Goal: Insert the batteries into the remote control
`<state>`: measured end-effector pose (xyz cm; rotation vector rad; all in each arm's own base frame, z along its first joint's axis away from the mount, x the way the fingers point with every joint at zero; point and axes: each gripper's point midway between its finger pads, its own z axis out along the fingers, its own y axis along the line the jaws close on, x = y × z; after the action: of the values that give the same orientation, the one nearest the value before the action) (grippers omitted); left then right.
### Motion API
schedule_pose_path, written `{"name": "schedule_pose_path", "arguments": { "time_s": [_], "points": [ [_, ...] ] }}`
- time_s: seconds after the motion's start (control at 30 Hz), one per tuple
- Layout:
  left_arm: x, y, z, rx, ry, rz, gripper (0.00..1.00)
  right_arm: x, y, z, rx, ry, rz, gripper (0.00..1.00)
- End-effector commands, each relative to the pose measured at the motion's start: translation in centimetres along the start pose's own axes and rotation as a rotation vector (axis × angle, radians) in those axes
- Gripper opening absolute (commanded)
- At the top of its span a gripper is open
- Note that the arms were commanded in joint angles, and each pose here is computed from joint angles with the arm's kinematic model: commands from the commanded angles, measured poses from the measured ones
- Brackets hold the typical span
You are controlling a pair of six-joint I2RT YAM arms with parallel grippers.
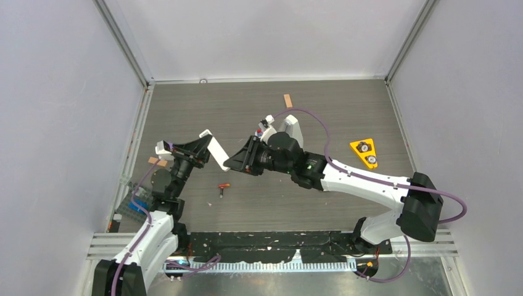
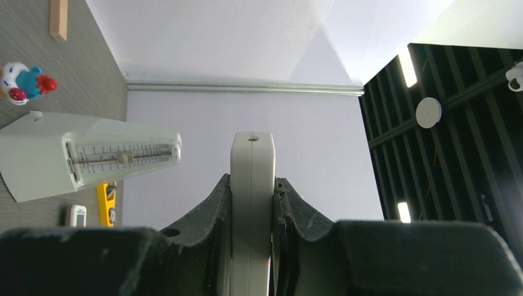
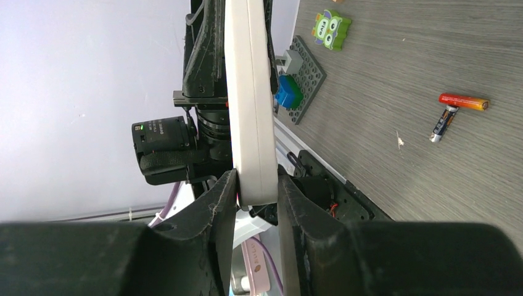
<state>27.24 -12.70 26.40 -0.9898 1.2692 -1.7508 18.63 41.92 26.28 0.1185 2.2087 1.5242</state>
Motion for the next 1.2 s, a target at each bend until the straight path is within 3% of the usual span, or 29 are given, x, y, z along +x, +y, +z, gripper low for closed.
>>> {"name": "schedule_pose_path", "arguments": {
  "time_s": [0.0,0.67,0.9,1.17],
  "points": [
    [3.8,-2.6,-1.4,0.080,0.176,0.043,0.00,-1.4,0.2,1.3,-0.006,-0.050,-0.008,0.23],
    [5.7,-1.9,-3.2,0.062,0.280,0.096,0.00,-1.9,-2.0,3.5,0.034,-0.031,0.084,0.38],
    [6.0,-2.1,-3.4,0.077,0.292,0.131,0.00,-2.6,-2.7,3.4,0.030,-0.047,0.108,0.38],
    [5.3,-2.4,-2.3,0.051,0.251,0.106,0.00,-2.9,-1.9,2.6,0.019,-0.043,0.009,0.52]
  ]
}}
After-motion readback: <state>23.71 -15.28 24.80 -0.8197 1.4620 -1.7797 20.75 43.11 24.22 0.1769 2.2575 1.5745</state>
